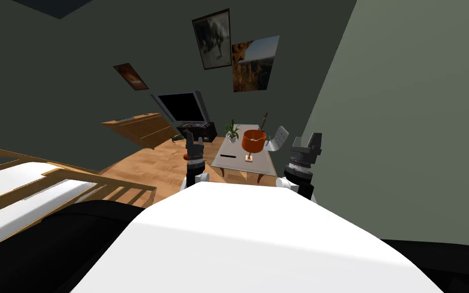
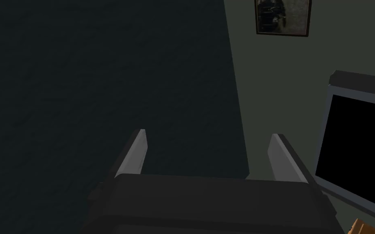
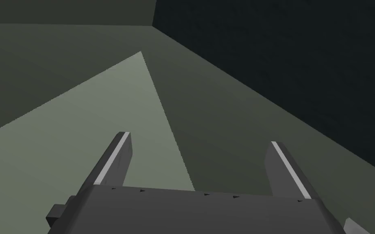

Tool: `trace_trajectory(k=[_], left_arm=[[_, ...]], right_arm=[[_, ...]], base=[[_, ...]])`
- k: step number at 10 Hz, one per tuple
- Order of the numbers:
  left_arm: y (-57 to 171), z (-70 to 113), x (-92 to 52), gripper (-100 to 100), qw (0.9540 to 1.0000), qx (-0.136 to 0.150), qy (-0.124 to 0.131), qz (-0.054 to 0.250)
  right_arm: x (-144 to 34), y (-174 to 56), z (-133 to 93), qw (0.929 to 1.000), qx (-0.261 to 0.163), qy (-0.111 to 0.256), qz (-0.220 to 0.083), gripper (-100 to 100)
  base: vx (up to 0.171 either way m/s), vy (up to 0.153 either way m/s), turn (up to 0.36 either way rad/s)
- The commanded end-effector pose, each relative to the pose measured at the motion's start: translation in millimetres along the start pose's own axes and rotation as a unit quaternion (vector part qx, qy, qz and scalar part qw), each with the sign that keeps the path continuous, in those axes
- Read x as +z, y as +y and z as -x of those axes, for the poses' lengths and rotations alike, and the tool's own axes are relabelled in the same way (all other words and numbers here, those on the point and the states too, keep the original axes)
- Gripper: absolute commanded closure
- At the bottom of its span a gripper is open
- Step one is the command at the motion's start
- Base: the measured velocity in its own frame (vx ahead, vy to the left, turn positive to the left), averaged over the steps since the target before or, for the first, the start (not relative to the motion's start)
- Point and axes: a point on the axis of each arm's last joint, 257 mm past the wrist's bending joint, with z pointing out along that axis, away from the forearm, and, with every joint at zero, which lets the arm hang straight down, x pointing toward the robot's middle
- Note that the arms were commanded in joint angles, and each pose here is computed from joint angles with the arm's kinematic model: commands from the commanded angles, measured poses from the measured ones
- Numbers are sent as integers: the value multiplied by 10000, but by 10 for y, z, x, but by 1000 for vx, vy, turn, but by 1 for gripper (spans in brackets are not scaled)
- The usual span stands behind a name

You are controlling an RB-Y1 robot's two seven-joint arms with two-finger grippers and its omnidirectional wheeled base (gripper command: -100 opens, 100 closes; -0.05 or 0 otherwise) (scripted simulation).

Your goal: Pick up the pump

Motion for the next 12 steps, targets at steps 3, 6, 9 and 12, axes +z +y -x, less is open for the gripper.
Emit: trace_trajectory(k=[3, 6, 9, 12], left_arm=[[442, 187, -139, -100, 9977, 325, 148, 569], [868, 469, -305, -100, 9915, 590, 124, 1154], [1371, 898, -567, -100, 9782, 841, -43, 1900], [1715, 1262, -811, -100, 9639, 978, -244, 2465]], right_arm=[[1, 0, 0, 10000, 0, 0, 1, 0], [0, 0, 0, 10000, 0, 0, 0, 0], [0, 0, 0, 10000, 0, 1, 0, 0], [0, 0, 0, 10000, 0, 1, 0, 0]], base=[[-62, 56, -206], [-67, 38, -251], [-38, 45, -340], [-15, 27, -246]])
